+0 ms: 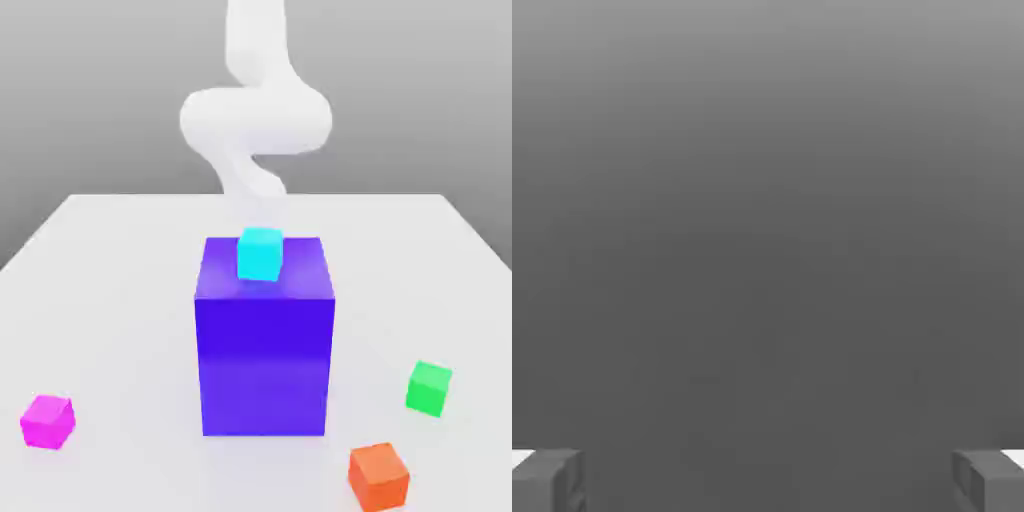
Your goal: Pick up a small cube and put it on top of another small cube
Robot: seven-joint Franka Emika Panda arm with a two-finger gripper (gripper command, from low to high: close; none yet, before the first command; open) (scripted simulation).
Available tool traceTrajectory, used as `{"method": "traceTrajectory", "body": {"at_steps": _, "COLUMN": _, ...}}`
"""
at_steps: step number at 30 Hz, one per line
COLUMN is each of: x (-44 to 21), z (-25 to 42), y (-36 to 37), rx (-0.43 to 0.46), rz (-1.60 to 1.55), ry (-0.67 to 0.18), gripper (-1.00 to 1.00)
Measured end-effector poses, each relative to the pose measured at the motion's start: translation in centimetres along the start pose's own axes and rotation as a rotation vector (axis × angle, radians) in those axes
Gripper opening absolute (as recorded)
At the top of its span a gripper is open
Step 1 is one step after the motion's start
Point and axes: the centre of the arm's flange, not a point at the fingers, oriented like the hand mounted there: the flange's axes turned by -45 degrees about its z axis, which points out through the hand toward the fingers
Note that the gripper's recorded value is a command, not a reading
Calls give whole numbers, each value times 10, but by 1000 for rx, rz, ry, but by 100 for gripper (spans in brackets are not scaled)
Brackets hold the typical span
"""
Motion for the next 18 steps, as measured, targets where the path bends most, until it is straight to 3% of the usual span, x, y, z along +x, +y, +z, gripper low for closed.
{"method": "traceTrajectory", "body": {"at_steps": 9, "x": -36, "z": 174, "y": 98, "rx": -230, "rz": 502, "ry": -212, "gripper": 0}}
{"method": "traceTrajectory", "body": {"at_steps": 18, "x": -146, "z": 300, "y": 217, "rx": -448, "rz": 1031, "ry": -381, "gripper": 0}}
